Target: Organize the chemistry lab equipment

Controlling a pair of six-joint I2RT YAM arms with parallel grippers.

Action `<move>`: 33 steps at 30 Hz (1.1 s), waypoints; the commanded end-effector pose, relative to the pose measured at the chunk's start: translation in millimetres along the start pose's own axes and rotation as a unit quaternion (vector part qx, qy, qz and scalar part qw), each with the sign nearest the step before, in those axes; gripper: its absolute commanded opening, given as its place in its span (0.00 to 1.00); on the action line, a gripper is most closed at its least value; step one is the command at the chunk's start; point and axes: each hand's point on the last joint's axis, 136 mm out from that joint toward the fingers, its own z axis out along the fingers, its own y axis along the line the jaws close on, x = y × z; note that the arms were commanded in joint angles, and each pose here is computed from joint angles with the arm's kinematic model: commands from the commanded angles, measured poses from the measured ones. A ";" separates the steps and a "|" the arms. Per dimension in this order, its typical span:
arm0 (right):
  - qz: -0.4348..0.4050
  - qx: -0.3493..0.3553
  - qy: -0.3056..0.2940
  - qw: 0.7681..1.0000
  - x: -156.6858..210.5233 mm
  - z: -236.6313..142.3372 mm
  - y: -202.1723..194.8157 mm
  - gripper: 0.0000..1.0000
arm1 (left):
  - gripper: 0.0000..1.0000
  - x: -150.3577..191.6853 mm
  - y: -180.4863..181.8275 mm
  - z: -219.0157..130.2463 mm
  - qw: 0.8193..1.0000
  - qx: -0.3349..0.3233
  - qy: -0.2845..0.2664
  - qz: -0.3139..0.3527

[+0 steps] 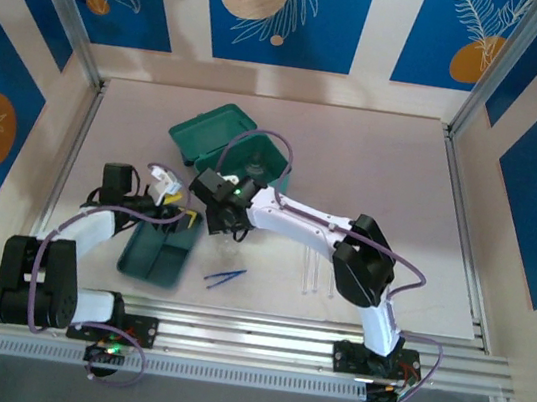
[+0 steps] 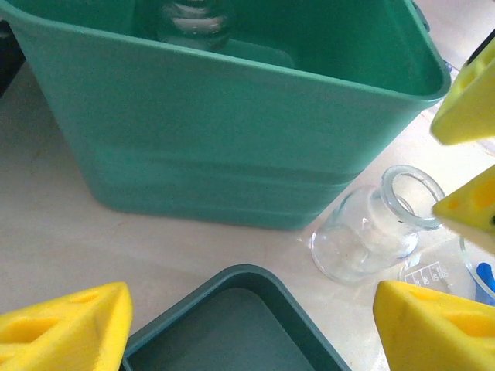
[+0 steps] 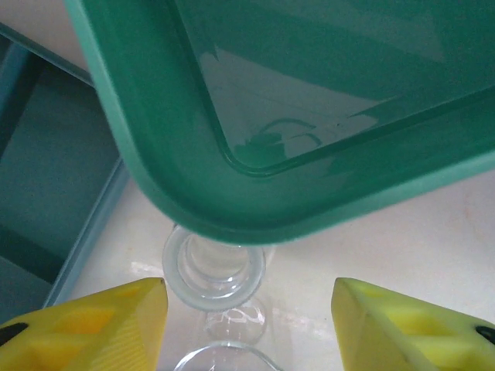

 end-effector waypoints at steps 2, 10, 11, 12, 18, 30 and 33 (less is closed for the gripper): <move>0.002 -0.010 0.010 1.000 0.3 7.2 9.9 0.59 | 0.76 -10.8 -3.1 -7.8 0.999 0.018 -0.033 -0.001; 0.003 -0.005 0.018 1.000 2.3 18.0 8.5 0.59 | 0.76 -23.4 12.9 -22.9 0.996 0.016 -0.083 -0.037; 0.002 -0.004 0.019 1.000 2.7 18.6 9.0 0.59 | 0.76 -23.7 13.4 -23.8 0.995 0.017 -0.085 -0.039; 0.002 -0.005 0.019 1.000 2.4 18.9 9.3 0.59 | 0.76 -23.8 13.3 -23.9 0.995 0.017 -0.085 -0.038; -0.003 -0.003 0.018 1.000 -0.4 19.4 11.4 0.56 | 0.77 -22.2 10.8 -24.0 0.996 0.023 -0.084 -0.033; -0.011 0.004 0.019 1.000 -3.5 21.5 12.7 0.50 | 0.77 -19.4 7.6 -22.9 0.996 0.030 -0.075 -0.028; -0.011 0.009 0.022 1.000 -1.5 22.3 10.1 0.49 | 0.78 -18.3 6.7 -21.8 0.997 0.030 -0.070 -0.025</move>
